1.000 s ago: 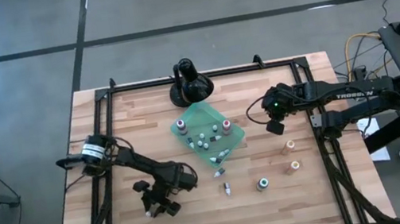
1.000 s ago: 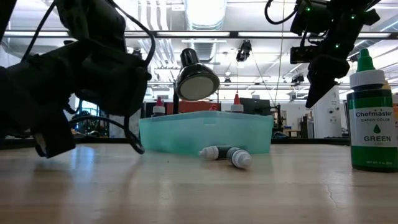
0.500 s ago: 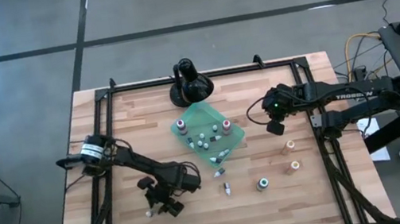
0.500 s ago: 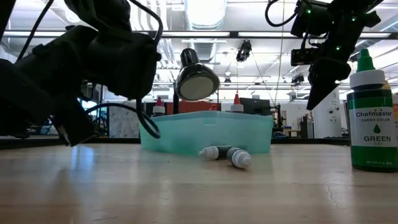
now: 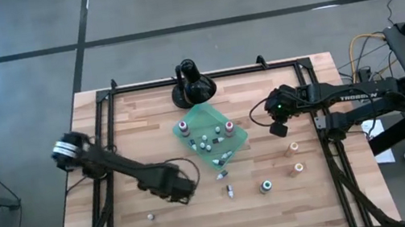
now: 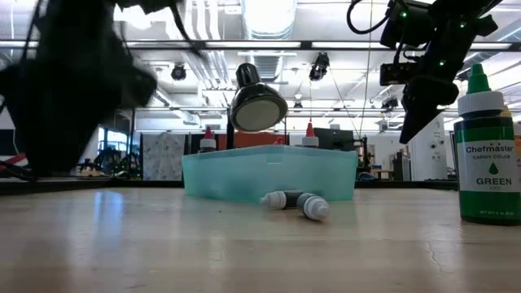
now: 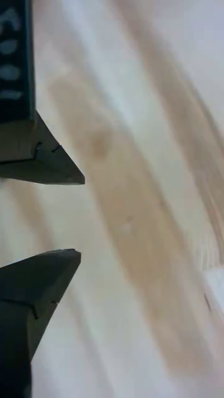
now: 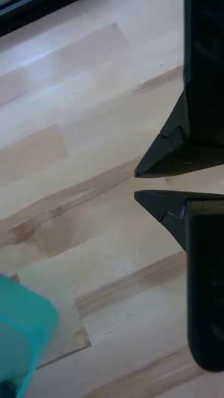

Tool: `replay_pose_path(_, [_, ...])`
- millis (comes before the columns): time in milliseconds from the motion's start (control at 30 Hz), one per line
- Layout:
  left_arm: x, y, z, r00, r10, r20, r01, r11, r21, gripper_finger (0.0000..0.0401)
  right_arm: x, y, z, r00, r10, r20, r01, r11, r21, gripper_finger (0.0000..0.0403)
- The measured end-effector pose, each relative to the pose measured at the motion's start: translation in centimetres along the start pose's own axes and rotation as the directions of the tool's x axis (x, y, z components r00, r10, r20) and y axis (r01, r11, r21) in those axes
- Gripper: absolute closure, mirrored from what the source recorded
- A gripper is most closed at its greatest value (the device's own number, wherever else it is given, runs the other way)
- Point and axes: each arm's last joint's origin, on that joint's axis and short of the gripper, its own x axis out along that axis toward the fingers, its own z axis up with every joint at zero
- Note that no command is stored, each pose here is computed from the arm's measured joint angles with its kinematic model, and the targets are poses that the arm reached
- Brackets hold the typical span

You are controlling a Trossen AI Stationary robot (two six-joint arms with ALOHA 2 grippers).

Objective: Pick & Place food coloring
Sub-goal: Put the small black food coloring bottle into the green bin

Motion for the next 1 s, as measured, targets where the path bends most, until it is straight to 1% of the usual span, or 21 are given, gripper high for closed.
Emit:
replay_pose_path(33, [-0.8,0.4,-0.3,0.999,-0.030,0.011,0.030,0.998,-0.047,0.0248,0.0,0.0,0.0,1.000,0.000,0.003,0.000,1.000,-0.005,0.0365])
replay_pose_path(100, [-1.7,1.5,-1.0,0.999,-0.054,0.009,0.054,0.993,-0.109,0.0248,0.0,0.0,0.2,1.000,0.002,0.021,-0.001,1.000,-0.009,0.0365])
replay_pose_path(200, [-2.7,2.8,-2.3,0.996,-0.088,0.001,0.087,0.983,-0.162,0.0248,0.0,0.1,0.5,0.999,0.003,0.054,-0.002,1.000,-0.014,0.0365])
replay_pose_path(267, [-3.2,3.5,-3.3,0.993,-0.112,-0.031,0.105,0.978,-0.181,0.0248,0.0,0.1,0.7,0.997,0.005,0.073,-0.004,1.000,-0.017,0.0365])
replay_pose_path(400, [-3.8,4.2,-5.2,0.990,-0.132,-0.056,0.122,0.980,-0.156,0.0248,0.0,0.1,0.8,0.997,0.007,0.083,-0.006,1.000,-0.008,0.0365])
replay_pose_path(600, [-3.2,4.6,-7.0,0.992,-0.106,-0.068,0.103,0.993,-0.053,0.0248,0.0,0.1,0.8,0.997,0.007,0.083,-0.008,1.000,0.013,0.0365])
replay_pose_path(700, [-2.7,4.5,-7.4,0.994,-0.089,-0.067,0.090,0.996,0.008,0.0248,0.1,0.1,0.8,0.996,0.007,0.085,-0.008,1.000,0.015,0.0365])
replay_pose_path(767, [-2.3,4.3,-7.6,0.995,-0.077,-0.065,0.079,0.997,0.026,0.0248,0.1,0.1,0.8,0.996,0.007,0.084,-0.008,1.000,0.016,0.0365])
replay_pose_path(833, [-1.9,4.1,-7.6,0.995,-0.066,-0.070,0.068,0.997,0.025,0.0248,0.1,0.1,0.8,0.997,0.007,0.083,-0.008,1.000,0.016,0.0365])
replay_pose_path(933, [-1.5,3.7,-7.7,0.994,-0.081,-0.079,0.083,0.996,0.026,0.0248,0.1,0.1,0.7,0.997,0.007,0.083,-0.008,1.000,0.016,0.0365])
replay_pose_path(1000, [-1.3,3.5,-7.7,0.994,-0.074,-0.080,0.077,0.997,0.026,0.0248,0.1,0.1,0.8,0.997,0.007,0.083,-0.008,1.000,0.016,0.0365])
